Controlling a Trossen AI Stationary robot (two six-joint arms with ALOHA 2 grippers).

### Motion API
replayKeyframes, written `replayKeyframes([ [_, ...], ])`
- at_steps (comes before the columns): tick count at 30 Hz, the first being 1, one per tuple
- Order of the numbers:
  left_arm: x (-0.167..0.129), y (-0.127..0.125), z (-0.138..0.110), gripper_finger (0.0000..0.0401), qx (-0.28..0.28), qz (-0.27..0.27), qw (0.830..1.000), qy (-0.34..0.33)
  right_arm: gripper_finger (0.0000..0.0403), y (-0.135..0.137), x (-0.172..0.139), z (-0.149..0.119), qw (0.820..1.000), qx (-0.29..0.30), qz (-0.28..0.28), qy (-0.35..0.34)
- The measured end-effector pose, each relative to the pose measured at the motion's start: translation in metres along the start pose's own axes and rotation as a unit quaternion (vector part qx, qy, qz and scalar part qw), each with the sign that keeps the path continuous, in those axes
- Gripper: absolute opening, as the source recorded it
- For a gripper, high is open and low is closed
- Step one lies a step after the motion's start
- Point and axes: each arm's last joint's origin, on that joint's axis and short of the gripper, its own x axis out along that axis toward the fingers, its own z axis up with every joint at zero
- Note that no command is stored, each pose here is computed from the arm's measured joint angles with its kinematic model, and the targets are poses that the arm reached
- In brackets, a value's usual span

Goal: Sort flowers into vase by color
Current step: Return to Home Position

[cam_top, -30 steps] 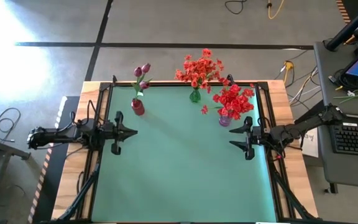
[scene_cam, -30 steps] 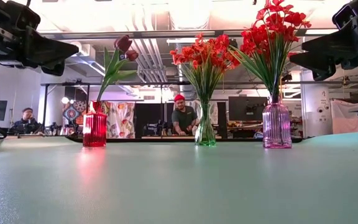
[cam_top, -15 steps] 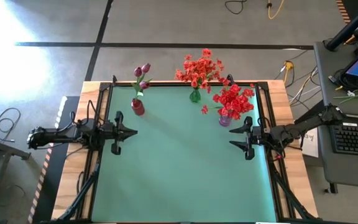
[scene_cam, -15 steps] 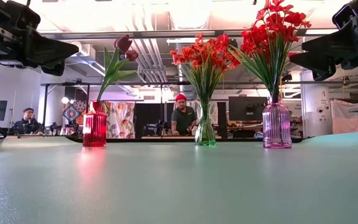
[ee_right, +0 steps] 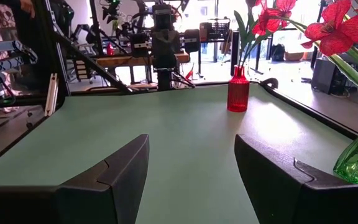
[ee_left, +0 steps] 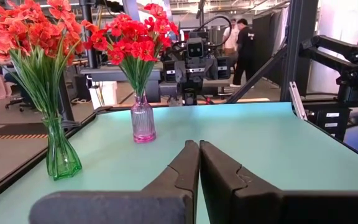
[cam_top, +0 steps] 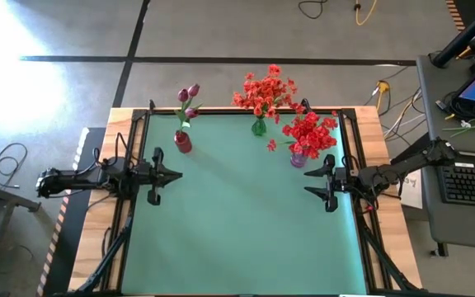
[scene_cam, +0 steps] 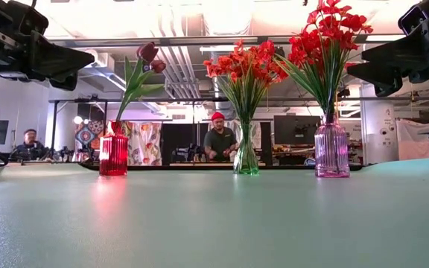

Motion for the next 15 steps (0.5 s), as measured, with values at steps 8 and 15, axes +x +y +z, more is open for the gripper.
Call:
replayKeyframes([
  [8, 0.0, 0.0, 0.0002, 0.0, 0.0, 0.0, 1.0, 0.0, 0.0228, 0.0, 0.0, 0.0, 1.0, 0.0, 0.0, 0.0],
  [15, 0.0001, 0.0, -0.0002, 0.0, 0.0, 0.0, 1.0, 0.002, 0.0228, 0.0, 0.0, 0.0, 1.0, 0.0, 0.0, 0.0],
])
